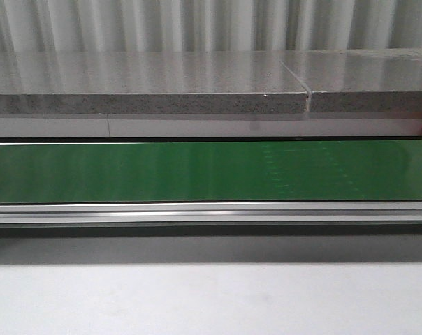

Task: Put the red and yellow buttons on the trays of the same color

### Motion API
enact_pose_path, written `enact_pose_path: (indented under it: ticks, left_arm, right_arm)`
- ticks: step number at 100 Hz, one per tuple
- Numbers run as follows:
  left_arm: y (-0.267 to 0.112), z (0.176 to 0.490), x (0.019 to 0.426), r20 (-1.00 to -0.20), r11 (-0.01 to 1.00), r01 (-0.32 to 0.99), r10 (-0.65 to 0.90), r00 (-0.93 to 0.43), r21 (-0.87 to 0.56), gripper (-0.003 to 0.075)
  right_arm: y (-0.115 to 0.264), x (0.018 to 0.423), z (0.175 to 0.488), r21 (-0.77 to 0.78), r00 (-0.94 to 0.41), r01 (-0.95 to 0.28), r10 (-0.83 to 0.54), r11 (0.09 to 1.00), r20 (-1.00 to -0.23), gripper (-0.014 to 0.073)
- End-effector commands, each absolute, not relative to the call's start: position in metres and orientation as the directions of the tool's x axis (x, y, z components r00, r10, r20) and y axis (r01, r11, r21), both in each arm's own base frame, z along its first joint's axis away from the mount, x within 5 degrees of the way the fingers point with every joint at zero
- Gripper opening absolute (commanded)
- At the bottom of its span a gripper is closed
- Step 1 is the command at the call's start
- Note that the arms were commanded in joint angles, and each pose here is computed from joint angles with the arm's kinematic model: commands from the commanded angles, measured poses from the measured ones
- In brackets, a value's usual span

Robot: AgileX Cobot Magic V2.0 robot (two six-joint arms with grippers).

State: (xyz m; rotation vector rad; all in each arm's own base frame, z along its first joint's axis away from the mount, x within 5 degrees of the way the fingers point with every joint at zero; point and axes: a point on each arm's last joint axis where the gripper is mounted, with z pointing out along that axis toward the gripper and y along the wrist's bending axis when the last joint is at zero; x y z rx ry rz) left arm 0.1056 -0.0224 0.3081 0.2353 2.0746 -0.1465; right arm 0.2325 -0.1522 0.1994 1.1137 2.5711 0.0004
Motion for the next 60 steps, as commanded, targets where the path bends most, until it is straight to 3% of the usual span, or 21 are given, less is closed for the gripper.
enact_pose_path:
  ticks: [1, 5, 14, 34, 60]
  left_arm:
    - [-0.024, 0.322, 0.108, -0.911, 0.973, 0.229, 0.082, -0.403, -0.014, -0.0021]
    - [-0.024, 0.322, 0.108, -0.911, 0.973, 0.229, 0.082, -0.403, -0.014, -0.0021]
    - [-0.024, 0.322, 0.108, -0.911, 0.973, 0.229, 0.082, -0.403, -0.014, -0.0021]
    - [-0.024, 0.322, 0.108, -0.911, 0.973, 0.229, 0.082, -0.403, -0.014, -0.0021]
    - [-0.024, 0.322, 0.108, -0.911, 0.973, 0.229, 0.082, -0.403, -0.014, -0.0021]
  right_arm:
    - [-0.155, 0.235, 0.215, 0.154, -0.603, 0.707, 0.703, 0.69, -0.378, 0.0353]
    - [-0.155, 0.235, 0.215, 0.154, -0.604, 0.706, 0.702, 0.691, -0.377, 0.0447]
    - [-0.154, 0.235, 0.215, 0.153, -0.607, 0.706, 0.702, 0.691, -0.371, 0.0542]
    - [-0.153, 0.233, 0.223, 0.158, -0.596, 0.701, 0.694, 0.695, -0.404, 0.0542]
    - [-0.144, 0.22, 0.263, 0.172, -0.543, 0.675, 0.641, 0.717, -0.542, 0.0542]
